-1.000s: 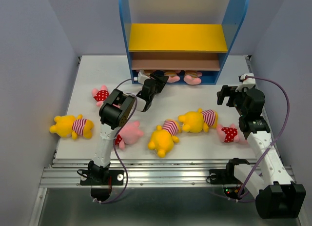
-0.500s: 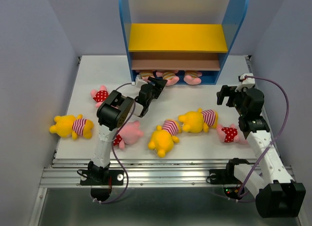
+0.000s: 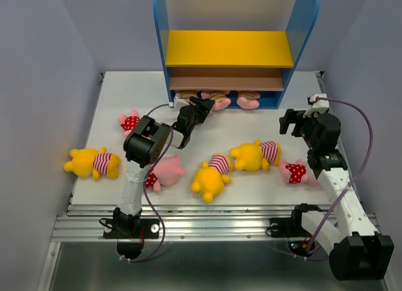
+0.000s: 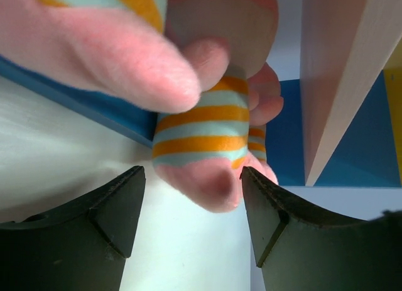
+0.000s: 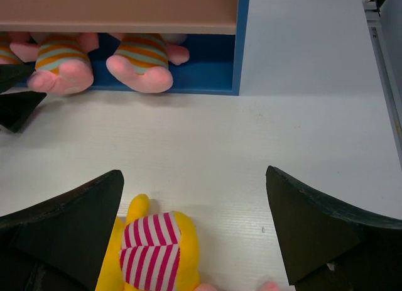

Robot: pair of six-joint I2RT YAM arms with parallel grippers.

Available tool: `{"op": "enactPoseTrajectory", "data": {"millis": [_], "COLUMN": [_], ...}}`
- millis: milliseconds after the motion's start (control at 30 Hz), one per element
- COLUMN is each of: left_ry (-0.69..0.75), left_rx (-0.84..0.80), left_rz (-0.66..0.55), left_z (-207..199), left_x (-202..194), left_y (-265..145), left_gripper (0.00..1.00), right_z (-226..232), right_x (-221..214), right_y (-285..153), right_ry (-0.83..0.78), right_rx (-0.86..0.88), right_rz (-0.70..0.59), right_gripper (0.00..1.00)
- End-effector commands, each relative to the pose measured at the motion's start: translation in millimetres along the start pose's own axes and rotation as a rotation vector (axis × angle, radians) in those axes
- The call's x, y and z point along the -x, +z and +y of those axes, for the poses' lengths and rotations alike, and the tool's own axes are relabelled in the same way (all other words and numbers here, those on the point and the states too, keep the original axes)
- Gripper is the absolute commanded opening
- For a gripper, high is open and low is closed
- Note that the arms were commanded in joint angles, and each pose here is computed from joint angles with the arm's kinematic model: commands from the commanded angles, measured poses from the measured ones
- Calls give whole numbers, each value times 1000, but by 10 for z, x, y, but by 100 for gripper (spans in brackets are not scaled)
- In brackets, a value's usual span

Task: Place and organize the stuffed toys onto the shelf
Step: Adjust the position of the stuffed toy

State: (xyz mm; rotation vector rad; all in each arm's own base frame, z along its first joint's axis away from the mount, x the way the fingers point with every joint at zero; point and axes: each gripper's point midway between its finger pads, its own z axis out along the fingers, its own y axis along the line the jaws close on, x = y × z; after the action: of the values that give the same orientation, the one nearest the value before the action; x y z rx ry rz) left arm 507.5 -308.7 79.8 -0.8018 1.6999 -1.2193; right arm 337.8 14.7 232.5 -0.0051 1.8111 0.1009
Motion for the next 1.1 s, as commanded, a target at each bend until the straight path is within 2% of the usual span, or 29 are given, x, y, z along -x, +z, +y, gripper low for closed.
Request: {"op": "enactPoseTrajectory", "data": {"millis": [0,500,767,1067], "left_ry": [1,-15,39,40], "left_rx": [-125,-107,-125,-122], "left_rz": [-13,25,22,32], "left_z": [-585,-499,-557,-562], "left_x": [136,47,41,5], "left_y": [62,53,-10,-13], "left_gripper": [69,60,73,74], "right_z": [-15,-18,-19,-16], "right_x": [131,127,123,127], "right_y": [28,31,34,31], "right_ry": [-14,-12,-14,-14], "right_rx": [-1,-3,-3,-1], "right_rz": [-62,-60,-59,-60], "right_gripper": [100,100,100,100]}}
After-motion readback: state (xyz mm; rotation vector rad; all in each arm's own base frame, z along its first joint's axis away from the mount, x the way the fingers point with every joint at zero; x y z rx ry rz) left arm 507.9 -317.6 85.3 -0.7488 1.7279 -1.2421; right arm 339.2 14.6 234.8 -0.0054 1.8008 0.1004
